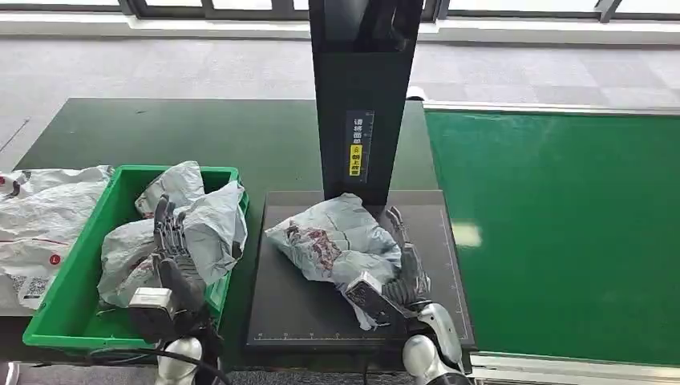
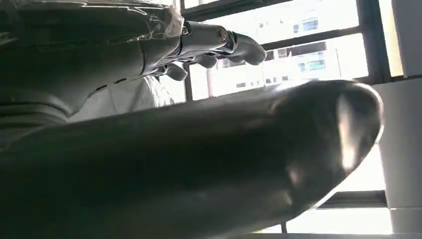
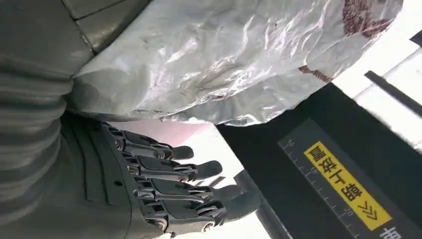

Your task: Moved the parcel from conveyor to table for the left to box.

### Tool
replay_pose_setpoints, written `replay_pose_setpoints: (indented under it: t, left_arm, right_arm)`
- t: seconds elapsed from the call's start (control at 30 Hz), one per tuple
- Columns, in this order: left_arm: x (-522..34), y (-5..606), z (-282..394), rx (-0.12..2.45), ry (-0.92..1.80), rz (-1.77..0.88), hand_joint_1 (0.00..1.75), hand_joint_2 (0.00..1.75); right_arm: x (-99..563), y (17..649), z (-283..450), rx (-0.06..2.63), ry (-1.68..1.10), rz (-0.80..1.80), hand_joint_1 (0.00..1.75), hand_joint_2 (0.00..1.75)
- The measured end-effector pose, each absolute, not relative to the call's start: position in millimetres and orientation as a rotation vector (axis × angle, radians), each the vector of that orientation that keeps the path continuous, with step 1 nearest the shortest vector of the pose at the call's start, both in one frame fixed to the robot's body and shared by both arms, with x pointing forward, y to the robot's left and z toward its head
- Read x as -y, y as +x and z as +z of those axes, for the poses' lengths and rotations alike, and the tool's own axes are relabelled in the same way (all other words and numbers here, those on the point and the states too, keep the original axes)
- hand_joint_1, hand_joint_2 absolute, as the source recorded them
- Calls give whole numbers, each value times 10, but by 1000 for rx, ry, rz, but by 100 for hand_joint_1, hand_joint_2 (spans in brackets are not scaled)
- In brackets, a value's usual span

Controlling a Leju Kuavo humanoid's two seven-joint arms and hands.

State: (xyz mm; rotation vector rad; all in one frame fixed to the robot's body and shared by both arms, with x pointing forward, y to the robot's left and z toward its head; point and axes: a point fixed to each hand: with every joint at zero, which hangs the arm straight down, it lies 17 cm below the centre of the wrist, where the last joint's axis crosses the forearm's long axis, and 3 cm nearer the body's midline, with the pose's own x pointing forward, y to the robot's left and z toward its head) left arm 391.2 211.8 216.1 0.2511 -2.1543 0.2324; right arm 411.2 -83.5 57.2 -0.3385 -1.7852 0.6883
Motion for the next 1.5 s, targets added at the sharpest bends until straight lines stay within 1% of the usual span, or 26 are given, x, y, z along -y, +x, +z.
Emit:
replay_pose_setpoints:
  t: [0.13, 0.2, 0.27, 0.43, 0.9, 1.0, 1.17, 1.27, 1.33, 1.4, 1.5]
  left_arm:
    - [-1795, 3926, 2117, 2111, 342, -6, 0, 0]
    - [-1669, 3912, 2117, 2109, 340, -51, 0, 0]
    - [-1570, 3894, 2129, 2109, 326, -78, 0, 0]
    - [-1523, 3872, 2121, 2101, 306, -101, 0, 0]
    - [-1446, 3868, 2102, 2092, 281, -148, 0, 0]
    - [-1344, 3873, 2078, 2086, 281, -220, 0, 0]
    - [-922, 3880, 1910, 2046, 188, -410, 0, 0]
    - [-741, 3848, 1802, 2026, 182, -495, 0, 0]
    - [-673, 3824, 1765, 2022, 198, -537, 0, 0]
    - [-640, 3801, 1745, 2019, 206, -552, 0, 0]
    - [-631, 3791, 1730, 2013, 205, -554, 0, 0]
  right_arm:
    - [822, 3979, 644, 1774, -256, 641, 0, 175]
    - [862, 3940, 675, 1754, -270, 654, 0, 175]
    - [956, 3895, 702, 1734, -328, 682, 0, 175]
    - [1086, 3826, 693, 1690, -433, 764, 0, 175]
    - [1219, 3736, 750, 1659, -525, 815, 0, 175]
    - [1257, 3722, 818, 1674, -540, 808, 0, 175]
    - [1284, 3707, 931, 1692, -565, 815, 0, 175]
    - [1331, 3700, 924, 1662, -627, 857, 0, 175]
    - [1425, 3688, 868, 1592, -726, 914, 0, 175]
    - [1543, 3642, 825, 1509, -835, 977, 0, 175]
    - [1610, 3562, 802, 1447, -890, 1030, 0, 175]
